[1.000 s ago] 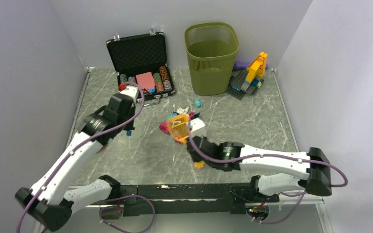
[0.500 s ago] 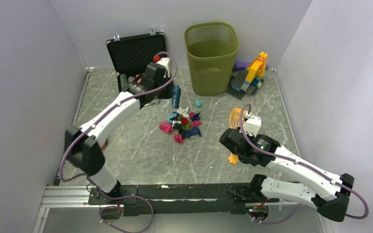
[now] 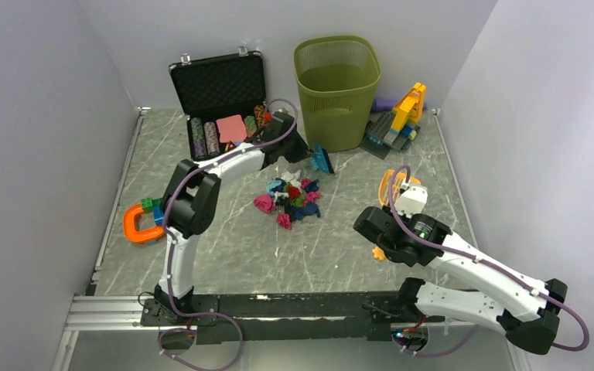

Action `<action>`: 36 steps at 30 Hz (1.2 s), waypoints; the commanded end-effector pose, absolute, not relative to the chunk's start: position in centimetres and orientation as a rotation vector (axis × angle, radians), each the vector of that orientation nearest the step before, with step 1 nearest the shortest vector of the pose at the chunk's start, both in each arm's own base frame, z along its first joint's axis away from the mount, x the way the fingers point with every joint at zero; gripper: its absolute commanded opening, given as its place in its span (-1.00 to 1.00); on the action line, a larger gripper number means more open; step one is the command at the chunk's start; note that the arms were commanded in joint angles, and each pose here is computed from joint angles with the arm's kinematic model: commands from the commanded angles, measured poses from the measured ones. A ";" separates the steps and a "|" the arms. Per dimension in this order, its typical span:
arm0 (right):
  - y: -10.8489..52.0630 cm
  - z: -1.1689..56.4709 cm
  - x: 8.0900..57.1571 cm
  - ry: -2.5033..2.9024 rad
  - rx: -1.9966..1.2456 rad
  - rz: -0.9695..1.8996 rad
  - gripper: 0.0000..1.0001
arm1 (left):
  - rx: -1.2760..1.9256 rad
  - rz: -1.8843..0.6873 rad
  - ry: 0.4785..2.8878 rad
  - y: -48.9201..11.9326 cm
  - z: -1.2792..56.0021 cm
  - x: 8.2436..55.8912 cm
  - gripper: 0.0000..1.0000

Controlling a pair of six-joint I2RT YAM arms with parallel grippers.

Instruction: Sweep away the paper scraps from the table

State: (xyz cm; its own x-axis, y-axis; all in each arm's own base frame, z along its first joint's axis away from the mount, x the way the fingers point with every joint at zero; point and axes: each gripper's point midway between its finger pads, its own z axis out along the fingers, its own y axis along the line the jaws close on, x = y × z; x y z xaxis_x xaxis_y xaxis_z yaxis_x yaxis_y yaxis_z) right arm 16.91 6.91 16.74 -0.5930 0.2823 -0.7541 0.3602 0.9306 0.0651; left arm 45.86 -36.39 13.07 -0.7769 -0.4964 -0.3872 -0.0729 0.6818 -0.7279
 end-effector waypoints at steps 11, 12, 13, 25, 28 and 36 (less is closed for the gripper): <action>6.4 18.0 16.6 2.252 0.481 -0.161 -1.00 | -0.945 -0.419 2.484 -28.9 9.6 41.8 -1.00; 6.4 17.9 16.5 2.260 0.485 -0.158 -1.00 | -0.948 -0.358 2.504 -27.6 9.4 40.4 -1.00; 6.5 17.9 16.4 2.264 0.488 -0.149 -1.00 | -0.959 -0.302 2.511 -26.3 9.3 39.1 -1.00; 8.2 16.5 16.4 2.333 0.416 -0.122 -1.00 | -0.611 -0.337 2.273 -19.5 18.8 34.5 -1.00; 8.3 16.8 16.6 2.330 0.408 -0.123 -1.00 | -0.521 -0.404 2.237 -20.6 20.5 35.3 -1.00; 9.4 17.5 16.8 2.317 0.351 -0.007 -1.00 | -0.132 -0.814 2.218 -32.1 21.9 37.5 -1.00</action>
